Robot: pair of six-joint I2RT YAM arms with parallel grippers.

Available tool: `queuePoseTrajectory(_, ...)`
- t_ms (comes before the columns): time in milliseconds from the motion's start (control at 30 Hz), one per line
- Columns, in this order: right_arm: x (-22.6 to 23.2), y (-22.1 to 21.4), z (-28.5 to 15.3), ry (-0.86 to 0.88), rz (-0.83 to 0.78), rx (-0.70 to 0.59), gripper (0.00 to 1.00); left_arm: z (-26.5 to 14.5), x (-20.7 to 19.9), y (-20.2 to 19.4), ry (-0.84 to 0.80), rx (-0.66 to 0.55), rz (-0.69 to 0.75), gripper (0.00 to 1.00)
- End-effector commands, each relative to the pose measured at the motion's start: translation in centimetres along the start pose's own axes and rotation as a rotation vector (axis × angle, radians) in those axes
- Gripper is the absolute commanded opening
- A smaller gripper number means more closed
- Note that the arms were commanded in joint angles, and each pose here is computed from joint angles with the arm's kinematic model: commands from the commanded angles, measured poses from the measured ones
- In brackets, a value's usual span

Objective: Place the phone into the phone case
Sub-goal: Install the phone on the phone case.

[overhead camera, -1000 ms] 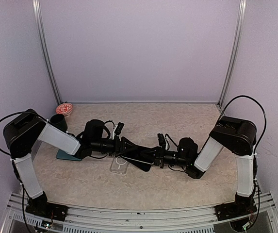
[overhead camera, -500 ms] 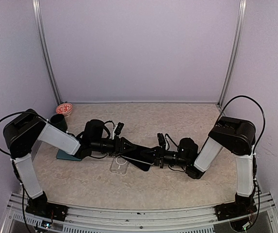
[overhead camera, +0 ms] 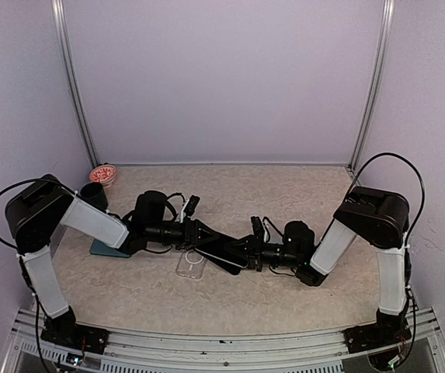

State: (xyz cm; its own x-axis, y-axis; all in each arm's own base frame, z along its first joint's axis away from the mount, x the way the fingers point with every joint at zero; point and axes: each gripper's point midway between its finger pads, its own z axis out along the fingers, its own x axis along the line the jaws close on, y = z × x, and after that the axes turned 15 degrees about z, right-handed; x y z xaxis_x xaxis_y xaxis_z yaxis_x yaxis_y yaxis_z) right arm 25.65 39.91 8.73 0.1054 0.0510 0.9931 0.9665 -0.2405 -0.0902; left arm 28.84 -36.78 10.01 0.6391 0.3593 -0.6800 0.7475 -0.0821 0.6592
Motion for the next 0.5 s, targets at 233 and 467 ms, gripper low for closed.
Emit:
queuePoseTrajectory(233,0.96,0.71,0.11,-0.04,-0.035,-0.036,0.31,-0.38,-2.58,1.35,-0.091,-0.032,0.071,0.33)
queuePoseTrajectory(467,0.69,0.87,-0.02,-0.091,-0.055,-0.047,0.34,-0.63,-2.34,1.41,-0.089,-0.042,0.068,0.27)
